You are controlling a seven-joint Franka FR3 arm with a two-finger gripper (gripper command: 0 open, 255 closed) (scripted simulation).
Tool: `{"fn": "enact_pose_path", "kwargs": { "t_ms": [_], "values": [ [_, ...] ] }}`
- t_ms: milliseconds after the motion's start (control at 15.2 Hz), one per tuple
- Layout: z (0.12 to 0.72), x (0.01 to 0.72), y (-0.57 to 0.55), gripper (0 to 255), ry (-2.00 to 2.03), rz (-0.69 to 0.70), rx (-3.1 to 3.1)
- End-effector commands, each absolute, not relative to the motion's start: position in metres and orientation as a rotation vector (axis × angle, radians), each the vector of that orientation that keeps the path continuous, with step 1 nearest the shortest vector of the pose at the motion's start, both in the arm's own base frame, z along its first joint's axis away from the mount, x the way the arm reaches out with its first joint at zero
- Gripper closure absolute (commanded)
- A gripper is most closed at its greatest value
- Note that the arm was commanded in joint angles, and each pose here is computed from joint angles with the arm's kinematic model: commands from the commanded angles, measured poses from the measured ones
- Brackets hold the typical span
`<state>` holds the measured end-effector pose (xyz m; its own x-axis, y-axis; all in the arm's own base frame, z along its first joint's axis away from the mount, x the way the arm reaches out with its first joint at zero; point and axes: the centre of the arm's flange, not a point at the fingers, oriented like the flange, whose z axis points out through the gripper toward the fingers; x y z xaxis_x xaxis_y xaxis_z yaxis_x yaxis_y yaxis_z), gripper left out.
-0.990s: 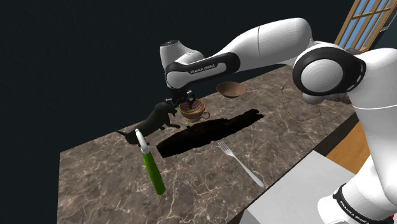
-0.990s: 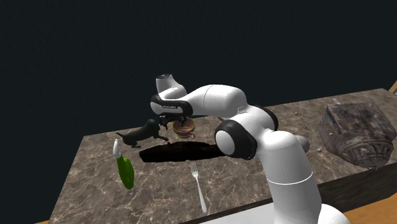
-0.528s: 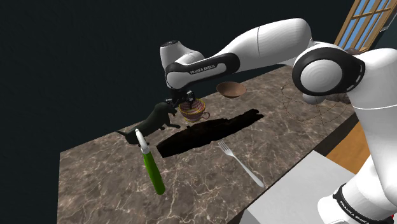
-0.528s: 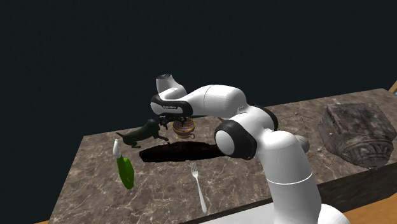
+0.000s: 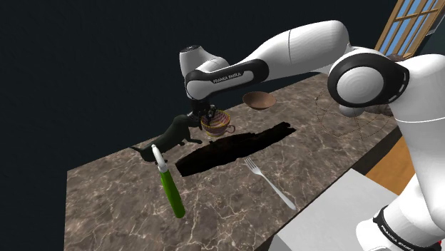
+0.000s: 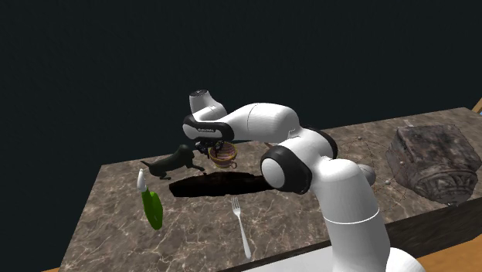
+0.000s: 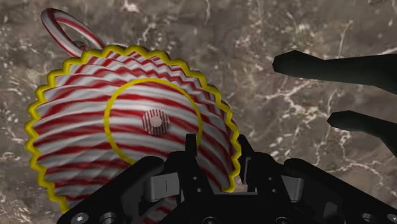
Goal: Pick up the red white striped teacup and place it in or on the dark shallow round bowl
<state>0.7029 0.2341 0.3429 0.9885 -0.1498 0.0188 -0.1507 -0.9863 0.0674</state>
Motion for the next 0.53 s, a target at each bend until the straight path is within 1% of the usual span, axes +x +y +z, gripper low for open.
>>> {"fn": "enact_pose_path", "kwargs": {
  "t_ms": [0,462],
  "values": [
    [0.342,0.703,0.234,255,-0.232,0.020,3.064],
    [0.374,0.703,0.234,255,-0.232,0.020,3.064]
  ]
}}
